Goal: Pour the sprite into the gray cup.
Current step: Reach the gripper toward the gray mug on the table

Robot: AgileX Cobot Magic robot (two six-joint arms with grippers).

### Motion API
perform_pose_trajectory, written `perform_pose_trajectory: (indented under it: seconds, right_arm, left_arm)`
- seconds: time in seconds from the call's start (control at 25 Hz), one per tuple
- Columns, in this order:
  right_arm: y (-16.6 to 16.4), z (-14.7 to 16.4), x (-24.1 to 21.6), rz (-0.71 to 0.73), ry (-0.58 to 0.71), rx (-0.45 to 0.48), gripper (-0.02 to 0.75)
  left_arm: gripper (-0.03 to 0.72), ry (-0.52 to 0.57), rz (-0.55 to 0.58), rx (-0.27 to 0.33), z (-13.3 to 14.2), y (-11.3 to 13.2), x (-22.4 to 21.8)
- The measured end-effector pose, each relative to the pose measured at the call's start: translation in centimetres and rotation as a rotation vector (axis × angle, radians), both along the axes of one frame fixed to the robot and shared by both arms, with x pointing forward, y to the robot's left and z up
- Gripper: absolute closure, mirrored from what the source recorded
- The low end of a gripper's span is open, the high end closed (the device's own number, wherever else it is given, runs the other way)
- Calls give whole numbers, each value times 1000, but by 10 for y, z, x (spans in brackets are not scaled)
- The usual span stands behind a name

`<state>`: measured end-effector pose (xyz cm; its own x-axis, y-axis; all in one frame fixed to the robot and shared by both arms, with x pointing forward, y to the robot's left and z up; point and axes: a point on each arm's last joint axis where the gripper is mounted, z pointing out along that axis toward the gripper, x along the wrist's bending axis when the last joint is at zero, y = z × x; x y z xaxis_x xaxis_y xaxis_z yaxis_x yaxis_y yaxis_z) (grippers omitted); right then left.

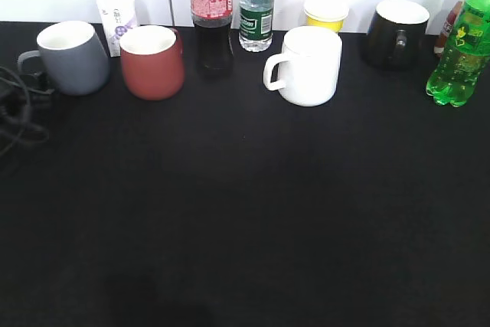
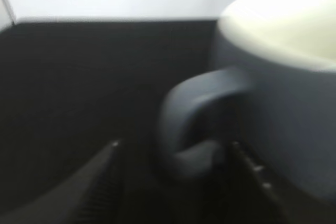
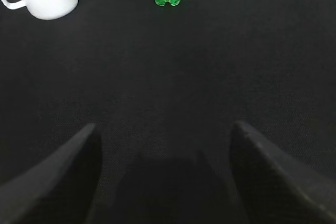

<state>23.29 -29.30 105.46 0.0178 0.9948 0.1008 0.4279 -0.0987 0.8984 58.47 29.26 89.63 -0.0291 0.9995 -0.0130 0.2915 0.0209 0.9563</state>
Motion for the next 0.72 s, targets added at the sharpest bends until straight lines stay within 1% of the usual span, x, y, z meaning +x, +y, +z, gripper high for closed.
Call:
perform_pose_trajectory:
  seconds: [0.04,0.08,0.16,0.36,0.48,0.56,0.6,0.72]
  right_arm:
    - [0,0,0,0,0,0,163]
    - [0,0,0,0,-1,0,163]
    - [0,0,0,0,-1,0,163]
    - [0,0,0,0,-1,0,163]
    - [0,0,0,0,-1,0,163]
    - [0,0,0,0,-1,0,163]
    - [0,0,0,0,-1,0,163]
    - [0,0,0,0,-1,0,163]
  left_arm:
    - [268,-4,7,3,-3,1,13]
    - [277,-10,4,15,-3,1,20]
    - [282,-32,7,26,-1,4,32]
    - [282,-30,-6,40,1,7,35]
    - [282,-42,3,60,7,22,43]
    - [282,-35,-76,121,6,25,52]
    - [282,-32,-93,131,5,25,56]
    - [290,-45,-127,108,-2,23,73]
